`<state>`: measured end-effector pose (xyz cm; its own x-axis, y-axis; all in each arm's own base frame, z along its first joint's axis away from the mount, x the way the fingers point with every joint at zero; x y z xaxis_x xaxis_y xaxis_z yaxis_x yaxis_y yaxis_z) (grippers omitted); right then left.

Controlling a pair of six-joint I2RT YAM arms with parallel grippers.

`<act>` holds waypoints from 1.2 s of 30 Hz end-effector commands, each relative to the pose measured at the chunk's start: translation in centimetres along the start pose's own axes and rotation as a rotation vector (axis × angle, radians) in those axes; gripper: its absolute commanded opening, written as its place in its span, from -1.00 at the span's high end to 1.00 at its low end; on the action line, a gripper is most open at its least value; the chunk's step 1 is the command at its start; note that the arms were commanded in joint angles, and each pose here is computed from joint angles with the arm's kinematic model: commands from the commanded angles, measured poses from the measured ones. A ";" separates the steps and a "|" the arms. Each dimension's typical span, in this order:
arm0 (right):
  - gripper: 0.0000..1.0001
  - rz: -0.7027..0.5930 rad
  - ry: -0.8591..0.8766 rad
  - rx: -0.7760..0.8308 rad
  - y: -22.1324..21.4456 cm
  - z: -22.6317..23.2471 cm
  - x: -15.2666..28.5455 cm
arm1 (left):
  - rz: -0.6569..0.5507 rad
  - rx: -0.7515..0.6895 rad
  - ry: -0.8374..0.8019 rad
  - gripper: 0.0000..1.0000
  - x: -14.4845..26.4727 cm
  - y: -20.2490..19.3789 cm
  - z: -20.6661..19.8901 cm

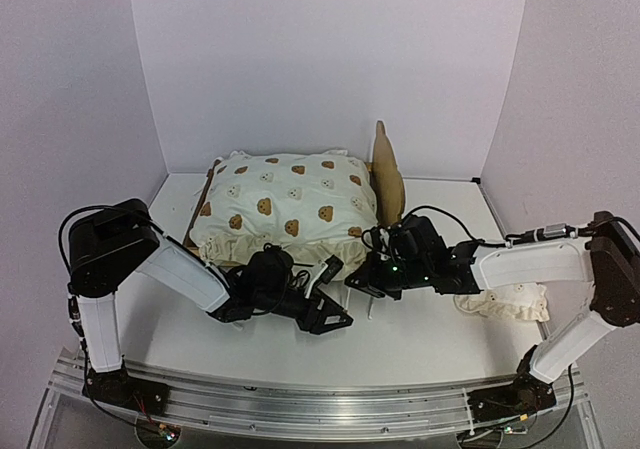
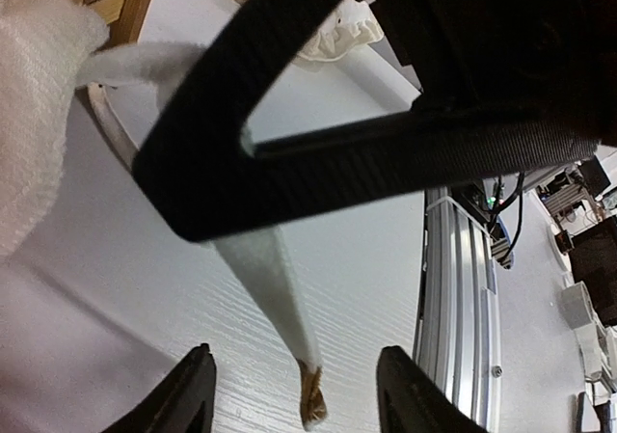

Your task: Set up the pet bed

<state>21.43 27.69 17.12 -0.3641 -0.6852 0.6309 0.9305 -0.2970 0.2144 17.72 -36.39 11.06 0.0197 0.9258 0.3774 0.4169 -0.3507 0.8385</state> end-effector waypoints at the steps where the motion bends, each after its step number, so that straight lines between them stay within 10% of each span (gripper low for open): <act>1: 1.00 0.026 0.111 0.033 0.2 2.4 0.8 | -0.070 -0.038 0.012 0.03 -0.6 1.8 -0.1; 6: 1.00 0.022 0.094 0.029 0.2 1.9 0.7 | -0.046 0.001 0.035 0.97 -0.4 1.6 0.0; 14: 0.21 -0.092 -0.499 -0.004 -0.6 -4.5 2.4 | 0.000 -0.013 0.117 1.00 1.2 2.1 0.1; 23: -0.11 -0.023 -0.545 0.131 -0.8 -2.7 -2.5 | 0.039 -0.043 0.163 1.00 2.4 1.8 0.1; 27: 0.05 -0.035 -0.614 0.159 -0.9 -4.0 -3.9 | 0.016 -0.047 0.162 1.00 2.8 2.3 0.0; 32: 0.96 0.048 -0.673 0.151 -2.3 -6.6 -3.7 | -0.008 -0.059 0.153 1.00 3.3 2.9 0.1; 36: 1.00 0.141 -0.598 0.177 -3.5 -6.8 -0.9 | -0.012 -0.113 0.115 1.00 3.5 2.8 0.0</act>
<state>20.75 27.00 9.90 -0.2946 -0.1746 0.9395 0.9496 -0.1637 0.2674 19.10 -34.57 13.23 -0.1119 0.8812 0.4593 0.3870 -0.3871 0.8369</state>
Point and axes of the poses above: each gripper's point midway between its finger pads, its own x axis back along the fingers, its own z axis along the line the jaws close on, y = z × x, the point moved 10 cm from there along x, back along the fingers, and after that the axes turned 11 degrees about -x, right-handed, at the moved point
